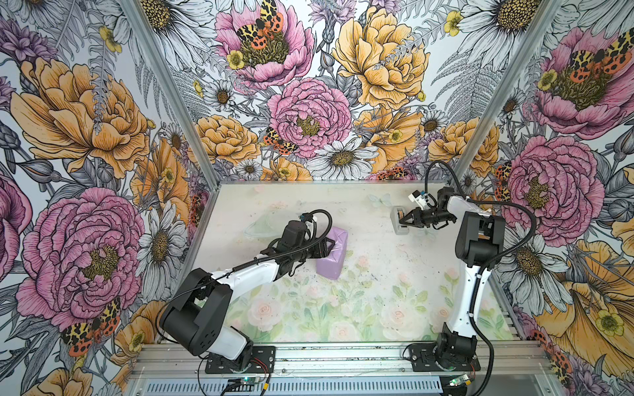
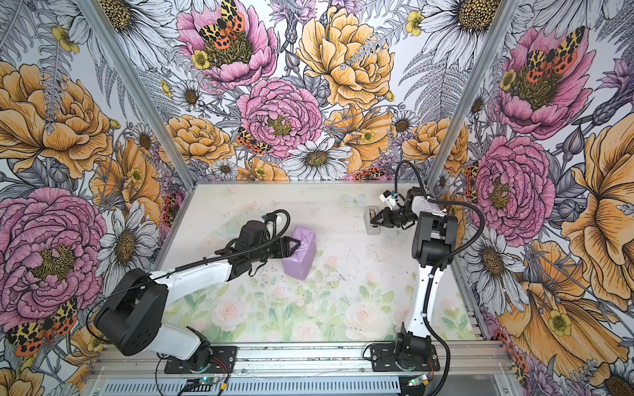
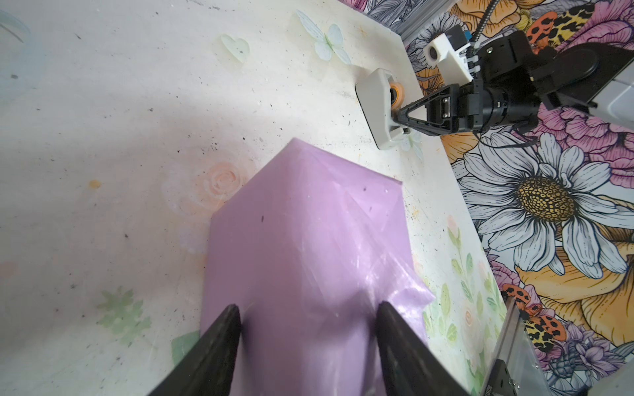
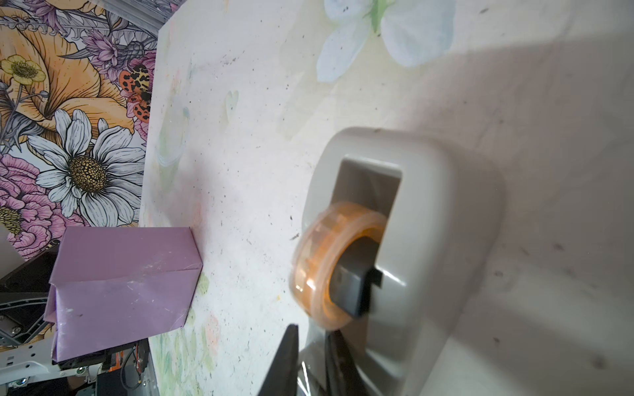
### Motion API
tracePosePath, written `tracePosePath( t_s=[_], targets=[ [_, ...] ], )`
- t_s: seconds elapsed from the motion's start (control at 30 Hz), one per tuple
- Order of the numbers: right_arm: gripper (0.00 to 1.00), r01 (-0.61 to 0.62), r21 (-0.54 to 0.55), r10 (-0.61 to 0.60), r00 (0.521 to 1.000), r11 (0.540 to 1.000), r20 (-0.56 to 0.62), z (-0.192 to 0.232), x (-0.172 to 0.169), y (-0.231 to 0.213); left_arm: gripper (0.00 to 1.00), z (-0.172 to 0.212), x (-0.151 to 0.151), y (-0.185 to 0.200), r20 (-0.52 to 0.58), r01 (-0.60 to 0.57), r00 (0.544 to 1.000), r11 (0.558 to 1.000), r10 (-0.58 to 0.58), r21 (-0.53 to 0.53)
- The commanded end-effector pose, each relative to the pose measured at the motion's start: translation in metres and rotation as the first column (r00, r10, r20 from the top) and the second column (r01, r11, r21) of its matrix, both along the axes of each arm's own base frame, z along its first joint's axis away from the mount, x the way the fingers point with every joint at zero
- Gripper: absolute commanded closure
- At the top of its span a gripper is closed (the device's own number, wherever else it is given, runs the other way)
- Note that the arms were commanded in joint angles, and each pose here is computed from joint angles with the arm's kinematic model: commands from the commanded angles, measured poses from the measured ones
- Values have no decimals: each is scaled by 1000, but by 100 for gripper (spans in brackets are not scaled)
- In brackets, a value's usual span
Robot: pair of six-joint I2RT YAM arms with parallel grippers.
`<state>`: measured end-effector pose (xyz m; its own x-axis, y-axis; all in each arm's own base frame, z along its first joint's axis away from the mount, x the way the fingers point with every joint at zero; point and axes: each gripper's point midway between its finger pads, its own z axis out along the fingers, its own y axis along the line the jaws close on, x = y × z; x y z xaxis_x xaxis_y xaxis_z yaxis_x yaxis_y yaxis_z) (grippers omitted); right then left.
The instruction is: Wrap the gift box in paper
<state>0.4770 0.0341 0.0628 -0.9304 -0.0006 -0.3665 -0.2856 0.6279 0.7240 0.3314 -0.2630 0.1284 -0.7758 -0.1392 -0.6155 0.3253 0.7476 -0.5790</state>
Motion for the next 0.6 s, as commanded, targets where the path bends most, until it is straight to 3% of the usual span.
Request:
tracePosePath(
  t_s=[0.0,0.37,0.57],
  targets=[
    [83,-27,47,28,999,999,-40,-3,-6,12,36,-36,-15,11,-94,10,996,994,1,109],
    [89,-11,36,13,999,999,-47,-5,-2,8,36,-36,-16,13,-94,7,996,994,4,112],
    [86,4,21,-3,999,1000,-45,-2,1,3,36,-36,-16,12,-94,9,996,994,2,111]
  ],
)
